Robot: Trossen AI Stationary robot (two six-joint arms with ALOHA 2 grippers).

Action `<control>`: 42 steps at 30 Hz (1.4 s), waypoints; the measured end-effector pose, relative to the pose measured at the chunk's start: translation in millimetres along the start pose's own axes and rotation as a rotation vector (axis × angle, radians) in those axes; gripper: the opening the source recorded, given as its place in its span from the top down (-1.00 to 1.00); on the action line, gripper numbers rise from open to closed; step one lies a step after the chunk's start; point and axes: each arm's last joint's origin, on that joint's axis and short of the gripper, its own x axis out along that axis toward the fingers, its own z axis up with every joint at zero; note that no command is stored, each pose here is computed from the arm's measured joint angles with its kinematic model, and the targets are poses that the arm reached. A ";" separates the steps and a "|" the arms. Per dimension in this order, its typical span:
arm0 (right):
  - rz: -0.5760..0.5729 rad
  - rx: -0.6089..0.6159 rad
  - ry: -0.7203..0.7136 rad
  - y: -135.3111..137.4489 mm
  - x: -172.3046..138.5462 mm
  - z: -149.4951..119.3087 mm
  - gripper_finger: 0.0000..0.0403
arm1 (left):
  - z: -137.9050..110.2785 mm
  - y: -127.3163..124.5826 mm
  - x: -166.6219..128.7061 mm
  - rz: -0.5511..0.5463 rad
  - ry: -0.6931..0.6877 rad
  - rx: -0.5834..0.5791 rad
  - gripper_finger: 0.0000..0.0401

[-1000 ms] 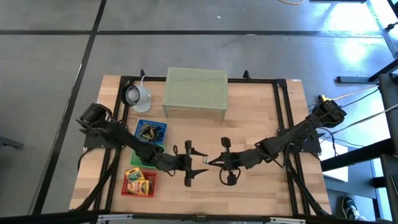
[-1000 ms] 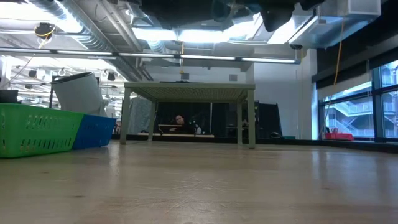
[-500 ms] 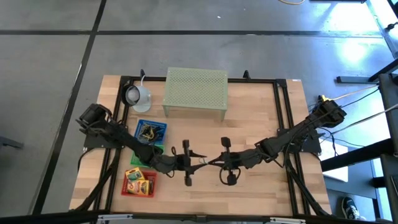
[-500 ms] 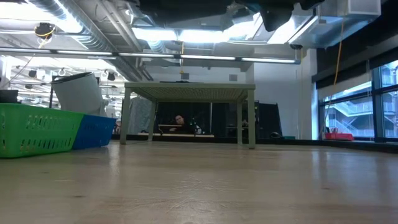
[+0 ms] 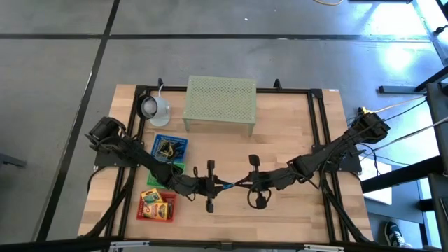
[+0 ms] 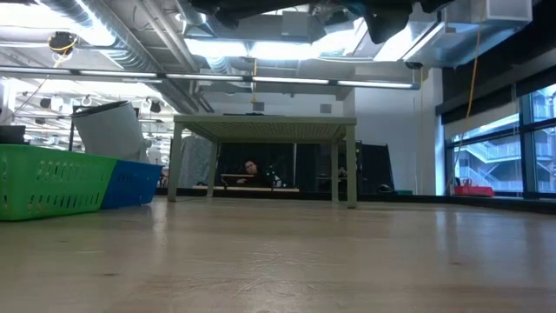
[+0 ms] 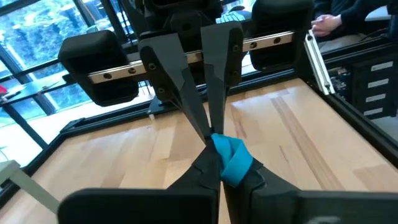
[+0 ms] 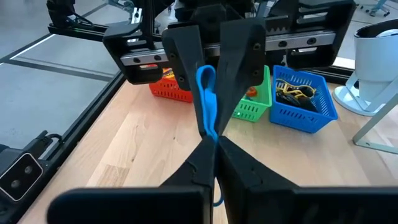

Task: Pick & Place Office Desk Supplies
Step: Put the blue rubber band into the blue bin

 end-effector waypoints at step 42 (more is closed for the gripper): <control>-0.008 0.002 0.001 -0.4 0.0 0.1 0.94 | 4.2 -1.0 0.3 -0.097 -0.049 -0.081 0.97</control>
